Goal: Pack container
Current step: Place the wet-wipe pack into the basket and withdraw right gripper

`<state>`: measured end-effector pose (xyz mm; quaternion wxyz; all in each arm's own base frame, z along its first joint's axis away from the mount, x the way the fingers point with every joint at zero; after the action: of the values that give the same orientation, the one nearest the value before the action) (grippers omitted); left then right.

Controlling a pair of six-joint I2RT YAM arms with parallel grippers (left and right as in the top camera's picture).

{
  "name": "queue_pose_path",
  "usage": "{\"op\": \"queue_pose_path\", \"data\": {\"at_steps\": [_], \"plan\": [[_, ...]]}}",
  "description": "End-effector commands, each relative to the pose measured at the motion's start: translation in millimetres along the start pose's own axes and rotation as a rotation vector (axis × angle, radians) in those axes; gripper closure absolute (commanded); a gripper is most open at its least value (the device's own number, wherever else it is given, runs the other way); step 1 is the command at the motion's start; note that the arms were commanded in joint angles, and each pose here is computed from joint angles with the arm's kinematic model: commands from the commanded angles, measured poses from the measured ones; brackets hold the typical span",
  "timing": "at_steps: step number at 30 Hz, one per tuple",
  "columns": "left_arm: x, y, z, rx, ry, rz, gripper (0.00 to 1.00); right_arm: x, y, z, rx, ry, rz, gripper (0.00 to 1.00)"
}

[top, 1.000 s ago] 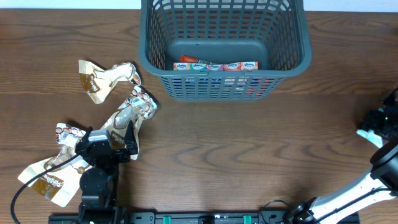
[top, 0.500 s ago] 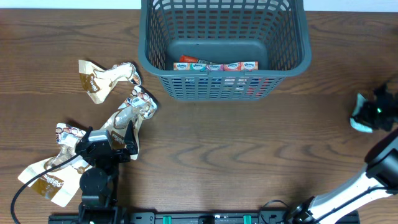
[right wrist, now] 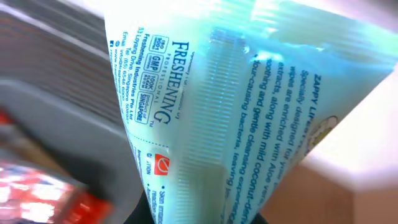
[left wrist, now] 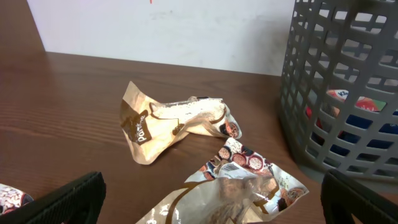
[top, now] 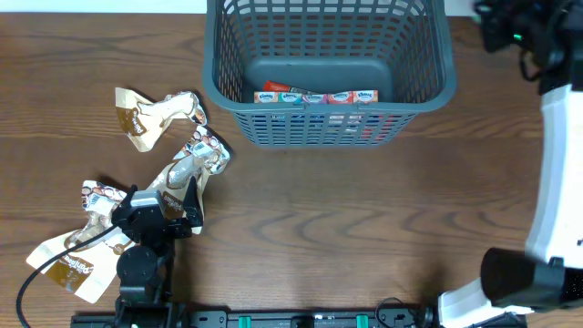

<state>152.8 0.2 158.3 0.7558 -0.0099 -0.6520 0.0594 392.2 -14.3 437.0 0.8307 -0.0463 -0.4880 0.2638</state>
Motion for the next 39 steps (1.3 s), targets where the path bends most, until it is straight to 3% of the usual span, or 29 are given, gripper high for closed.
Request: {"op": "queue_pose_path", "data": {"at_steps": [1,4,10,16,23,25,27,28,30,32,36,39], "plan": [[-5,1,-1,0.001,0.012,0.001,0.01,22,45,-9,0.118,-0.036,0.300,0.99],[-5,1,-1,0.002,0.012,0.001,0.01,34,86,-17,0.219,-0.051,0.446,0.99],[-5,1,-1,0.002,0.012,0.001,0.01,33,136,-51,0.357,-0.006,0.562,0.99],[-5,1,-1,0.002,0.012,0.001,0.01,-2,162,-113,0.511,0.127,0.631,0.99],[-5,1,-1,0.002,0.012,0.001,0.01,-56,191,-178,0.684,0.296,0.594,0.96],[-5,1,-1,0.002,0.012,0.001,0.01,-68,198,-187,0.722,0.341,0.587,0.89],[-5,1,-1,0.002,0.012,0.001,0.01,-75,202,-191,0.733,0.381,0.562,0.66],[-5,1,-1,0.002,0.012,0.001,0.01,-75,202,-192,0.726,0.391,0.544,0.62],[-5,1,-1,0.002,0.012,0.000,0.01,-73,201,-191,0.716,0.389,0.532,0.43],[-5,1,-1,0.002,0.011,0.001,0.01,-67,198,-187,0.701,0.371,0.537,0.04],[-1,1,0,0.001,0.002,0.003,0.02,-31,180,-163,0.602,0.291,0.475,0.01],[12,1,3,0.017,-0.002,0.010,0.01,11,145,-131,0.425,0.181,0.384,0.01]]}}
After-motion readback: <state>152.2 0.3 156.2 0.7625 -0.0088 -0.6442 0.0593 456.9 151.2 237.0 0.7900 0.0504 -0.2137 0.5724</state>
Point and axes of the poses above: each gripper's point midway between its finger pads, its own z axis back along the fingers, its own y axis along the line the jaws close on, x = y × z, the point moved 10 cm from there along z, back along the fingers, and after that the axes turned 1 degree about z, right-handed, at the moved point
